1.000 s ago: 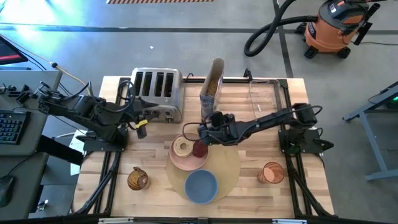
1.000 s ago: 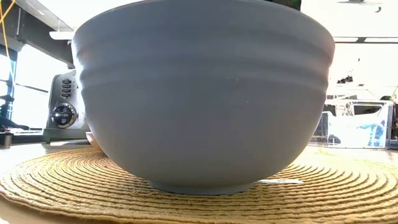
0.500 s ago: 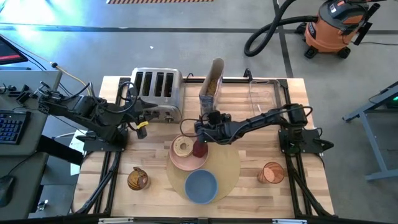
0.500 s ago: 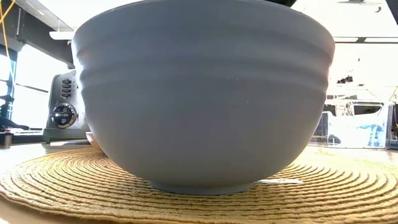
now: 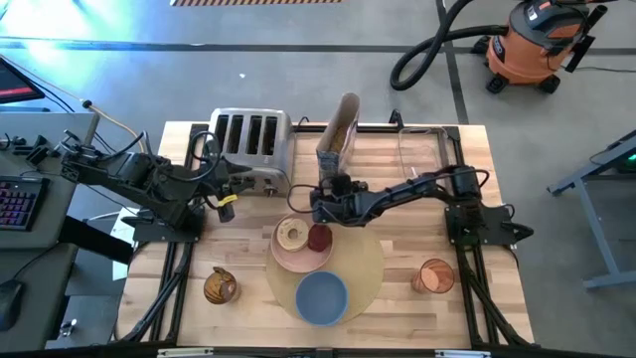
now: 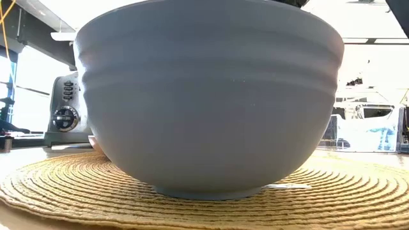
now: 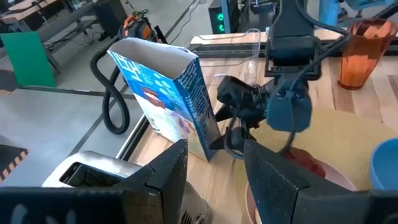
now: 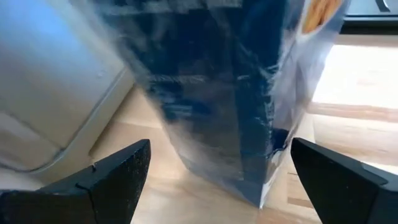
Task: Arrange a breakfast setting
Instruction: Pour the cereal into the blue bowl
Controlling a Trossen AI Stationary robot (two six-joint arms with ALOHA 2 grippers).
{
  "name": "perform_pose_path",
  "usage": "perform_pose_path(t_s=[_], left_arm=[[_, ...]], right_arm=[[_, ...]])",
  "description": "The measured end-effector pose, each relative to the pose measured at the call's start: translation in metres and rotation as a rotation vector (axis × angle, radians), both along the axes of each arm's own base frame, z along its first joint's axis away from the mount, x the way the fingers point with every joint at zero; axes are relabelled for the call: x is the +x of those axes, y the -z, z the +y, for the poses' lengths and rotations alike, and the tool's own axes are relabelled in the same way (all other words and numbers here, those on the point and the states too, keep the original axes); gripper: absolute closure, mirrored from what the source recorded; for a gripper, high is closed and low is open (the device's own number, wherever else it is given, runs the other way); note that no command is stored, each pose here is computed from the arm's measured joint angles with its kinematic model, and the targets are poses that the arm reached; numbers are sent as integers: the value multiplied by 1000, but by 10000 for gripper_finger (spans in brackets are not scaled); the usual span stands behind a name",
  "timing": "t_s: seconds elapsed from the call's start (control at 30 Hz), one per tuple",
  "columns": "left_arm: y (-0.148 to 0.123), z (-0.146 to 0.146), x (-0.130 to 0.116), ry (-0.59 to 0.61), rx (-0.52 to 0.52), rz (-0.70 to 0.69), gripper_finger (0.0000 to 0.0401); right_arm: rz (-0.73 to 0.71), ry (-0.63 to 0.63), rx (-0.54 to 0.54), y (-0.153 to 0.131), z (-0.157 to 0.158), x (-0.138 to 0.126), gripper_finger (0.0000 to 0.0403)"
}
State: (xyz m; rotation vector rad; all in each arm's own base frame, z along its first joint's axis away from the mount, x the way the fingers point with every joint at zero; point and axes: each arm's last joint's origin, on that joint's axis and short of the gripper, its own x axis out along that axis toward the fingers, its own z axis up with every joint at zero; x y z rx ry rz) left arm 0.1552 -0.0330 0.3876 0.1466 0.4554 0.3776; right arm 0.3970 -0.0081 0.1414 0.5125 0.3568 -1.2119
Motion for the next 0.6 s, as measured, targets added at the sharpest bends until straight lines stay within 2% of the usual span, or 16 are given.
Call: perform_pose_path(t_s=[0.47, 0.6], left_arm=[[2, 0, -1, 1, 8, 21, 252], [3, 1, -2, 1, 13, 35, 252]], right_arm=[[158, 70, 37, 14, -5, -18, 32], [168, 53, 35, 15, 3, -19, 32]])
